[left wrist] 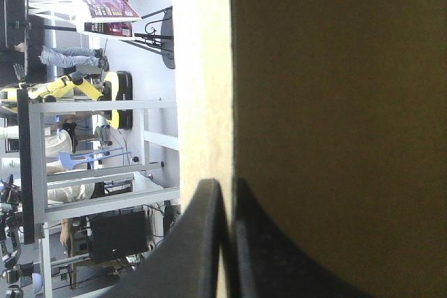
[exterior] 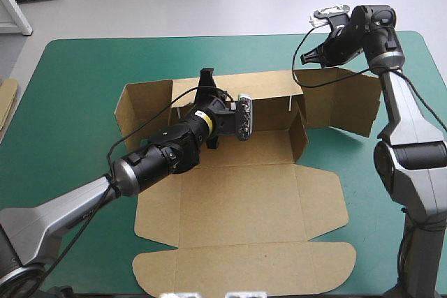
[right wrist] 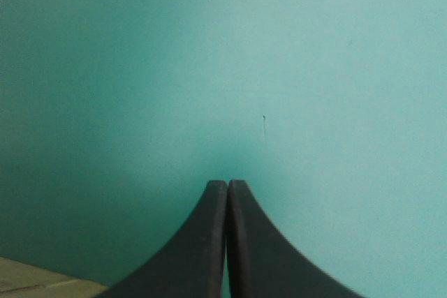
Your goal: Fold the box
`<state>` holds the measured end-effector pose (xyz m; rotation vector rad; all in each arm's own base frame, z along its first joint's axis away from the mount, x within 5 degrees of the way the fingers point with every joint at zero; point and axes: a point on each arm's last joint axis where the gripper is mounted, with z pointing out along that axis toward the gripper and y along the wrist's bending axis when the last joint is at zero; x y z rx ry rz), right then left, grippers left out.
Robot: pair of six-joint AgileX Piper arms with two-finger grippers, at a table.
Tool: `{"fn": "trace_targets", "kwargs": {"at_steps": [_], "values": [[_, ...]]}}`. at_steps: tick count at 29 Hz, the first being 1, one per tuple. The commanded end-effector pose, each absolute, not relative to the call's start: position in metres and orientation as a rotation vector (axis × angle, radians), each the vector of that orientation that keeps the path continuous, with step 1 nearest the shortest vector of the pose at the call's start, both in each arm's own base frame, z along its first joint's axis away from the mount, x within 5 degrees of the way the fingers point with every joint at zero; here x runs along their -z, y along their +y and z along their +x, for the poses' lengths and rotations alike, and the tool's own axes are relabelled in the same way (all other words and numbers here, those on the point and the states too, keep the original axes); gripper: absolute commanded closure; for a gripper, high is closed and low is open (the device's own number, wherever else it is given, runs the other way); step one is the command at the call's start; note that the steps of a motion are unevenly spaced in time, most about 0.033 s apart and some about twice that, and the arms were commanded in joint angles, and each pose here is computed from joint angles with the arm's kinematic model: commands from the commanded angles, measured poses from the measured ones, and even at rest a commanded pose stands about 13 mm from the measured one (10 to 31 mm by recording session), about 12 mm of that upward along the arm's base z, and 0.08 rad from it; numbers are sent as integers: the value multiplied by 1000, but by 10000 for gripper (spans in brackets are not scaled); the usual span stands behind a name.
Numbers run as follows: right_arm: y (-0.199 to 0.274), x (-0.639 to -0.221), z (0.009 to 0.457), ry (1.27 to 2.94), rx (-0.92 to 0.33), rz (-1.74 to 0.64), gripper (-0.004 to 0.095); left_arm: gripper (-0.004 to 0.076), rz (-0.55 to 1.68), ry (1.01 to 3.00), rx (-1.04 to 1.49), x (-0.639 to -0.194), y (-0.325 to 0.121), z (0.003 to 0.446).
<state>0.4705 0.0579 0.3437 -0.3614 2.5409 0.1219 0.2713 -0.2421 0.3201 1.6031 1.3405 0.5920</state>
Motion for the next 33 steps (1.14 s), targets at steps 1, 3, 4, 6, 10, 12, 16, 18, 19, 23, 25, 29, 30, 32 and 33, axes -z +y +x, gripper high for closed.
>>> {"fn": "trace_targets", "kwargs": {"at_steps": [1, 3, 4, 6, 10, 12, 16, 18, 19, 23, 25, 29, 30, 32, 33], "values": [[53, -386, 444, 2464, -134, -355, 912, 732, 1536, 1351, -556, -336, -240, 266], [53, -383, 440, 2482, -143, -361, 912, 733, 1536, 1350, -555, -336, -240, 266], [53, -381, 438, 2493, -147, -361, 912, 732, 1536, 1350, -555, -336, -240, 266], [53, -378, 436, 2508, -144, -376, 912, 732, 1536, 1350, -555, -336, -240, 266], [53, -375, 429, 2530, -156, -381, 920, 732, 1536, 1350, -555, -336, -240, 266], [55, -378, 424, 2526, -191, -400, 927, 733, 1536, 1352, -556, -336, -240, 267], [59, -385, 409, 2511, -273, -433, 927, 733, 1536, 1353, -557, -336, -240, 267], [62, -389, 401, 2493, -313, -473, 927, 733, 1536, 1353, -557, -336, -240, 267], [63, -391, 397, 2486, -329, -482, 927, 732, 1536, 1353, -557, -336, -240, 267], [66, -398, 386, 2443, -374, -515, 927, 733, 1536, 1348, -553, -336, -240, 266], [67, -399, 380, 2437, -405, -530, 927, 733, 1536, 1348, -553, -336, -240, 266], [68, -389, 368, 2454, -435, -555, 927, 733, 1536, 1348, -553, -336, -240, 266], [68, -387, 366, 2450, -430, -554, 927, 733, 1536, 1348, -553, -336, -240, 266], [67, -383, 359, 2416, -422, -547, 927, 732, 1536, 1348, -553, -336, -240, 266], [67, -381, 350, 2369, -426, -552, 926, 733, 1524, 1359, -542, -336, -240, 266]]}}
